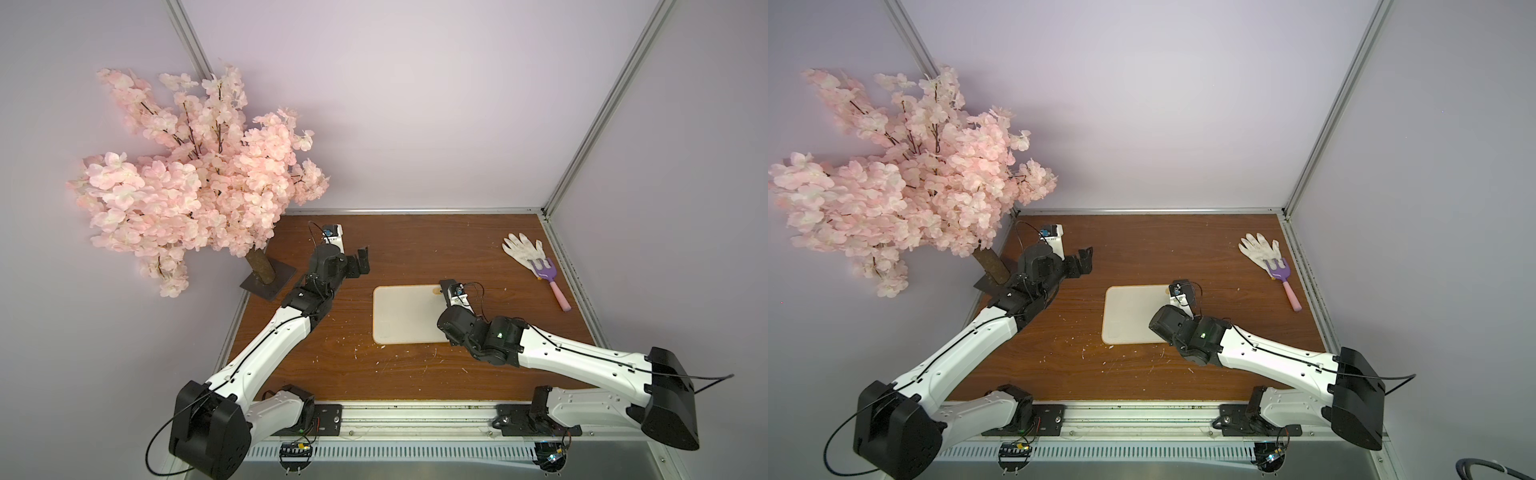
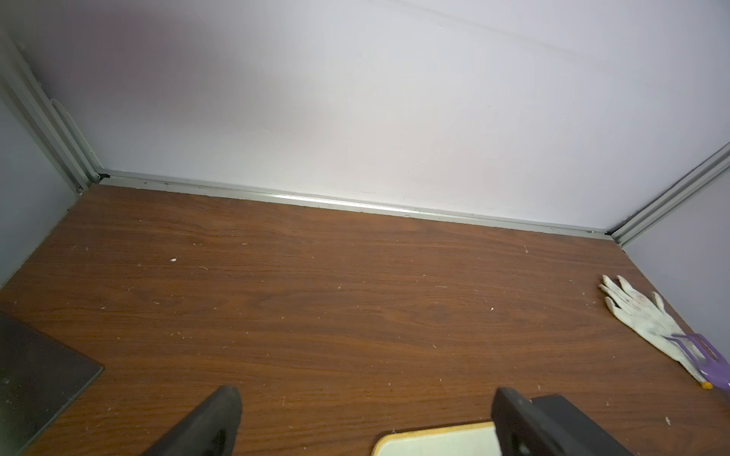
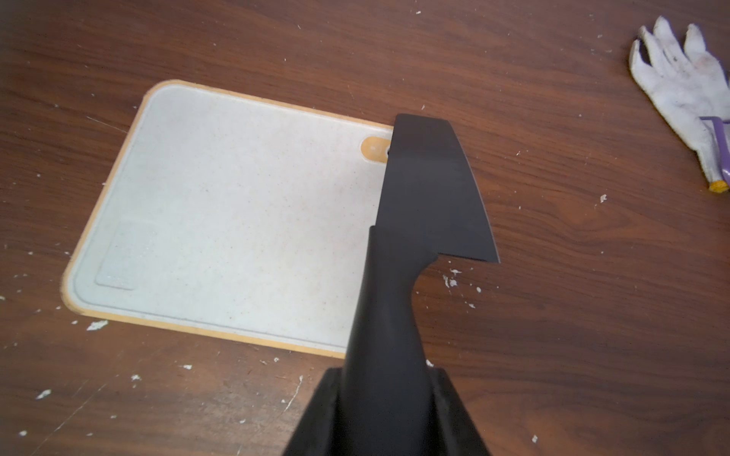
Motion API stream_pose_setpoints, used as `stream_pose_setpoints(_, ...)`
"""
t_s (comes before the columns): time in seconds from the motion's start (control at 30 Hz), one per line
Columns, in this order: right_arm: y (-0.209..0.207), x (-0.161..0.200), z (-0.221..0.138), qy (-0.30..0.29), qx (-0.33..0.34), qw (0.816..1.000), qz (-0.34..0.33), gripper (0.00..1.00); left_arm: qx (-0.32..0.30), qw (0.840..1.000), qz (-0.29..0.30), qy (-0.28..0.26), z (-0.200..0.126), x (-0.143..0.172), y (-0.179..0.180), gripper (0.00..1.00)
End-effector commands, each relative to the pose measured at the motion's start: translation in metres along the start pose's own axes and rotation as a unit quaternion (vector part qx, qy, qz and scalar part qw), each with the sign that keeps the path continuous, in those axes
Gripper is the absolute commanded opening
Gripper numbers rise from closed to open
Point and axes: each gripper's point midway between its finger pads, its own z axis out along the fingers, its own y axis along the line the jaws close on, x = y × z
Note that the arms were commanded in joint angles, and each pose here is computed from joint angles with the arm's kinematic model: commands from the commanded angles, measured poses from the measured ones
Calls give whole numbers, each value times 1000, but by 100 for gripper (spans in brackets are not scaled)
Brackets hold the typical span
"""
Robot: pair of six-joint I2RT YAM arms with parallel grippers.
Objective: Align the knife with the edge of the cutting board
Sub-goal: Adjust the knife at the edge of the cutting board.
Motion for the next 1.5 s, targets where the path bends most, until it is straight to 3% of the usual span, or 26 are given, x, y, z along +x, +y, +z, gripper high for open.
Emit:
stream_pose_setpoints(0.0,-4,-29,-16,-51,12,999,15,0,2,1000,-6,-9,-3,-9,1,100)
stream_pose_setpoints(0.73,-1,-52,-48,-113,6,993,24,0,3,1000,-7,-9,-3,-10,0,100)
stream_pose_setpoints(1.47,21,-14,-54,-123,-5,992,35,0,5,1000,-9,-4,0,-6,0,100)
